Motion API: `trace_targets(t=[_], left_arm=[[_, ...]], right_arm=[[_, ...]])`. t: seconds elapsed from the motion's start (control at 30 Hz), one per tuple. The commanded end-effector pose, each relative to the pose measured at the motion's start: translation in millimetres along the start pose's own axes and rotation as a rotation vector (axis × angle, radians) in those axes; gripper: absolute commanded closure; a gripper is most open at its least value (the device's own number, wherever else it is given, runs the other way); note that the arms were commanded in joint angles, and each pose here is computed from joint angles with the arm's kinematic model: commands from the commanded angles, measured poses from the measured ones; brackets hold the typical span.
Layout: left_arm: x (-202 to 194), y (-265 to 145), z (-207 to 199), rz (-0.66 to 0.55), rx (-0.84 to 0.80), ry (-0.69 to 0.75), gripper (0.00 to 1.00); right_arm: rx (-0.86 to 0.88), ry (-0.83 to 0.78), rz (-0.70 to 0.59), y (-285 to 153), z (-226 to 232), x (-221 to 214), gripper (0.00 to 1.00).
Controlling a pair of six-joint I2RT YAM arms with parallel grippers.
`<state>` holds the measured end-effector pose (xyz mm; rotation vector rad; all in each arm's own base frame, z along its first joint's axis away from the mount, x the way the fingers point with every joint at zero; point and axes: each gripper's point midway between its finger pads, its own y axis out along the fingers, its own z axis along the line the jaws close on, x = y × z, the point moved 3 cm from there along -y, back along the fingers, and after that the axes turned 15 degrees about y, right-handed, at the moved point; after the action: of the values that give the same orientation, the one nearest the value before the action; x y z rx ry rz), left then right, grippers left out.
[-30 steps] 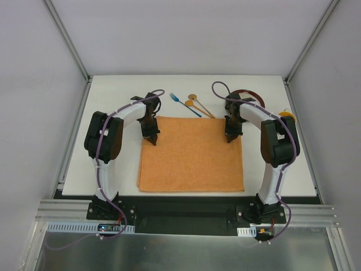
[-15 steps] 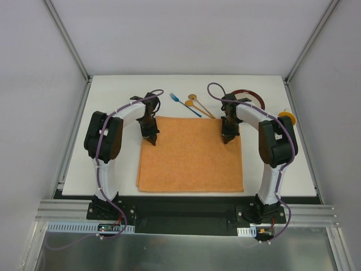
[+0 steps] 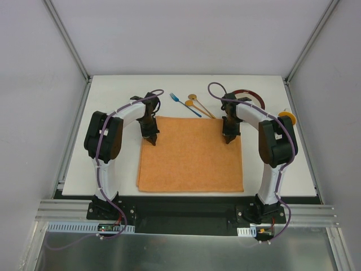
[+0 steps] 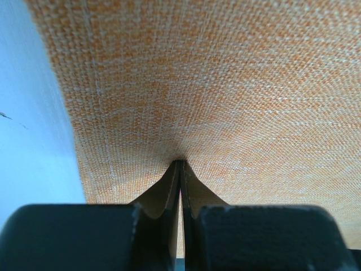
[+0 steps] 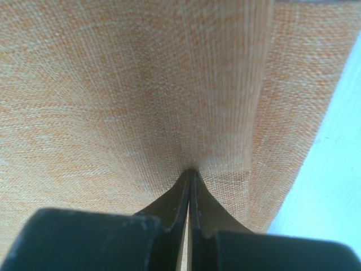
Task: Set the dinner table for one person
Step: Move the napkin to the center of the board.
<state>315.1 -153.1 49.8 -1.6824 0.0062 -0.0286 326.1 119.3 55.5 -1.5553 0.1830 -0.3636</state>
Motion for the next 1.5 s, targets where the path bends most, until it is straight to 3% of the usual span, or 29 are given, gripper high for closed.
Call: trace_targets(t=[0.0,0.23,0.33,0.37,0.43,0.47,0.67,0.9,1.0,1.13,1.23,1.33,1.47], left_arm=[[-0.2,7.6,13.4,0.021,0.052,0.015,1.0],[4.8,3.8,14.3,0.0,0.063,0.027,1.0],[8.2,-0.9,12.6,-0.012,0.058,0.033,1.0],[9.2,-3.0,11.5,-0.017,0.051,0.036,1.0],[14.2,-8.3,8.7,-0.036,0.041,0.039,0.99],[14.6,-12.4,7.7,-0.041,0.036,0.04,0.97],[26.8,-35.2,-4.4,-0.09,-0.017,0.042,0.72],[38.1,-60.7,-27.2,-0.136,-0.135,0.039,0.65],[42.6,-76.5,-47.6,-0.165,-0.23,0.08,0.59],[43.5,-100.1,-77.2,-0.218,-0.317,0.171,0.4],[40.2,-113.7,-98.7,-0.242,-0.366,0.239,0.22],[36.5,-119.6,-109.5,-0.25,-0.383,0.264,0.14],[28.1,-116.4,-112.7,-0.23,-0.387,0.265,0.13]], right_arm=[[-0.054,0.029,-0.031,-12.3,-6.4,5.1,0.99],[-0.045,0.033,-0.051,-16.7,-3.9,10.0,0.92],[-0.032,0.029,-0.056,-18.4,-1.4,11.7,0.78],[-0.025,0.025,-0.056,-19.8,-0.2,11.6,0.65],[-0.018,0.026,-0.062,-21.0,1.0,12.8,0.56],[-0.015,0.025,-0.066,-22.5,1.6,13.8,0.51],[0.0,0.021,-0.083,-32.2,3.7,18.3,0.47],[0.031,0.01,-0.095,-41.4,7.3,20.5,0.46],[0.122,-0.005,-0.101,-49.0,19.3,20.9,0.42],[0.349,-0.022,-0.116,-75.3,54.5,31.8,0.0],[0.444,-0.025,-0.132,-93.5,70.9,38.9,0.04],[0.491,-0.055,-0.178,-112.6,80.7,50.2,0.04],[0.388,-0.223,-0.181,-115.2,80.4,58.3,0.04]])
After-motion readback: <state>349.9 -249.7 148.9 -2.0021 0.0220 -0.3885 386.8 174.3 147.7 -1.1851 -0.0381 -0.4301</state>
